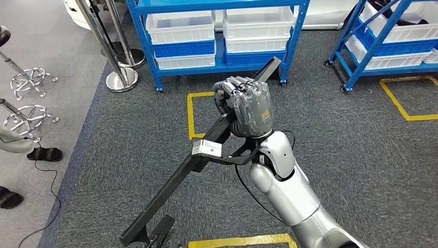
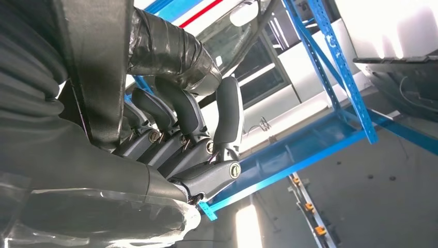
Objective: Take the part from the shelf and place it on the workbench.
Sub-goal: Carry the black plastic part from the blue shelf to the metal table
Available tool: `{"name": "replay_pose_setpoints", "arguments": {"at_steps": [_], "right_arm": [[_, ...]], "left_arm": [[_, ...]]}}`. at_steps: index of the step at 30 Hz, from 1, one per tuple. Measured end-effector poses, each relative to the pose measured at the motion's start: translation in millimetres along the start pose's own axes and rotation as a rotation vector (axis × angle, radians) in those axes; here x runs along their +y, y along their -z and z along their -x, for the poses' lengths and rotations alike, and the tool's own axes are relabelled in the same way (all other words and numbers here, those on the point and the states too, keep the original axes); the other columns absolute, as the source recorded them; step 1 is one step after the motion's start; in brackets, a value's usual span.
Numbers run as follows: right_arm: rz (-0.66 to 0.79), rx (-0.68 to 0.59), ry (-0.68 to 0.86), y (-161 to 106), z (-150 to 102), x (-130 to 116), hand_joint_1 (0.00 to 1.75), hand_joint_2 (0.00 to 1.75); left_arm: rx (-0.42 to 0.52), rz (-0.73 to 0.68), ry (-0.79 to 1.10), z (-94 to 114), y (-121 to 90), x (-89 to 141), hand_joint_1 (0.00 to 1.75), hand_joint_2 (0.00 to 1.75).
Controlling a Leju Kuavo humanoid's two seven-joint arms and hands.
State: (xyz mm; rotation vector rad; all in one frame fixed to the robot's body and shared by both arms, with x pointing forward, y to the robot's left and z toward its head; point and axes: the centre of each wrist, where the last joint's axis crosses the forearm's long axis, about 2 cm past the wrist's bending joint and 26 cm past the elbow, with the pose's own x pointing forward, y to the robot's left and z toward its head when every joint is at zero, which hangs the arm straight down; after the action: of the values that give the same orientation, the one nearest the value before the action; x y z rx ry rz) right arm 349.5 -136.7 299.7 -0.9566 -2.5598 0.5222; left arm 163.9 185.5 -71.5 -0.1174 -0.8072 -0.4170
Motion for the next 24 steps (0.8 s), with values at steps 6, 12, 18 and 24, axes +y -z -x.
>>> {"name": "replay_pose_setpoints", "arguments": {"at_steps": [6, 12, 18, 24], "right_arm": [[0.005, -0.004, 0.001, -0.2, 0.4, -0.4, 1.75, 1.75], [0.015, -0.034, -0.009, 4.6, 0.7, -2.0, 1.75, 1.75], [0.001, -0.041, -0.024, 1.6, 5.3, -2.4, 1.75, 1.75], [-0.006, -0.029, -0.002, -3.7, 7.6, -2.1, 1.75, 1.75]], "left_arm": [[-0.002, 0.006, 0.025, -5.3, 2.4, 1.6, 0.00, 1.75], [-0.033, -0.007, 0.057, -17.1, 7.8, 8.2, 0.00, 1.75], [-0.061, -0.013, 0.091, -24.1, 11.0, 15.5, 0.00, 1.75], [-0.055, -0.009, 0.126, -22.6, 10.7, 18.9, 0.00, 1.75]]}}
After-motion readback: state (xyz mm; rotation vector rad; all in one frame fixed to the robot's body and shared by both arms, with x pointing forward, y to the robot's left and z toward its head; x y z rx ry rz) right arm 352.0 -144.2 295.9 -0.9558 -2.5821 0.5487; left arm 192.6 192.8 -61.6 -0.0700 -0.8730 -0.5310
